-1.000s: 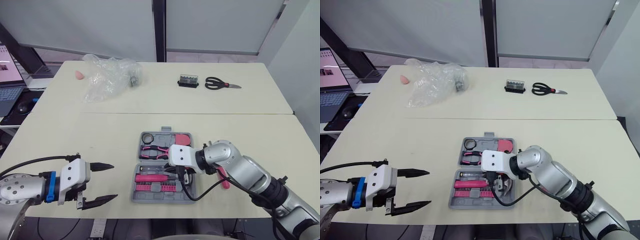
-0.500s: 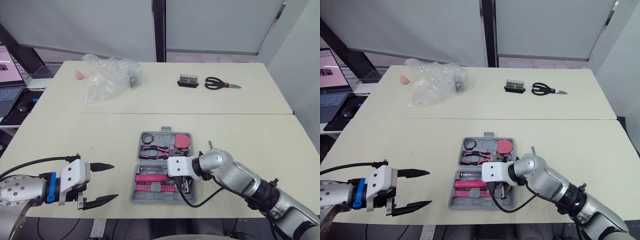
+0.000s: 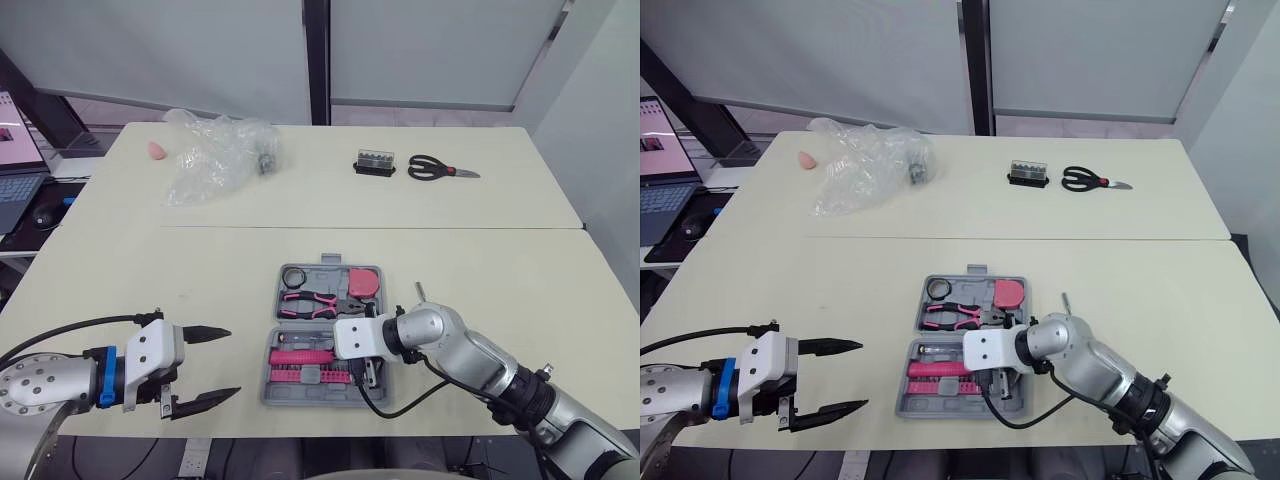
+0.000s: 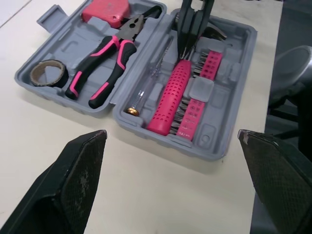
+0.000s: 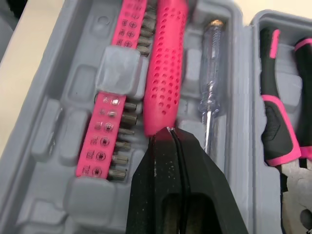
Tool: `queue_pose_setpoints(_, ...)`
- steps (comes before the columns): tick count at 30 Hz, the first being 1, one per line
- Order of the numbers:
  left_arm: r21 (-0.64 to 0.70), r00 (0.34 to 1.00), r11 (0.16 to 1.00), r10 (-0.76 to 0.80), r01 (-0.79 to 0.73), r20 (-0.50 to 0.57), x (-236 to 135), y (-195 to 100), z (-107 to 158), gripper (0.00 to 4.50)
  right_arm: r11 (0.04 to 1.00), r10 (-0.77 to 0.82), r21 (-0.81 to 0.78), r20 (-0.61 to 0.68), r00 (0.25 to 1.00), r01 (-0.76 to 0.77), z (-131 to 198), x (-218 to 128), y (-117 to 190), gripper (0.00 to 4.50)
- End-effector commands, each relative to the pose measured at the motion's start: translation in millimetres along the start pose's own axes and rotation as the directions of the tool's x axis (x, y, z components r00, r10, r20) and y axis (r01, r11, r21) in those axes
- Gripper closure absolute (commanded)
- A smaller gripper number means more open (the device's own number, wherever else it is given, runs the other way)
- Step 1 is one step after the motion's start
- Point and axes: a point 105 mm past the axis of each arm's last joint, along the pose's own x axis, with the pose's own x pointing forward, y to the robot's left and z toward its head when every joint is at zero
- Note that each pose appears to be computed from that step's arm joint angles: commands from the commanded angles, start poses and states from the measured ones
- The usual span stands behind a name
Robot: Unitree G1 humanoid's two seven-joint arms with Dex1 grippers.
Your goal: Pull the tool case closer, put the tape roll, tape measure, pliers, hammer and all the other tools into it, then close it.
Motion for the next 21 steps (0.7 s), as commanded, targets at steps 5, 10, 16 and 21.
queue_pose_setpoints(5,-0.038,0.985,0.985,0.169,-0.168,0.025,-22.8,27.3,-6.7,0.00,0.955,-0.296,0.036,0.158,0.942,0.294,12.6,-89.7,-48.7,4.49)
queue_pose_setpoints(10,-0.076,0.975,0.972,0.224,-0.223,-0.004,-40.5,38.4,-24.0,0.00,0.911,-0.406,0.083,-0.004,0.914,0.405,-33.1,-164.1,-52.5,4.11)
queue_pose_setpoints(16,-0.137,0.965,0.957,0.248,-0.257,-0.080,-60.5,37.6,-54.7,0.00,0.897,-0.347,0.177,-0.282,0.895,0.404,-101.6,-228.6,-15.3,2.72)
queue_pose_setpoints(21,-0.190,0.959,0.943,0.252,-0.273,-0.129,-70.6,27.1,-76.3,0.00,0.903,-0.221,0.250,-0.428,0.877,0.350,-134.0,-253.5,29.3,1.45)
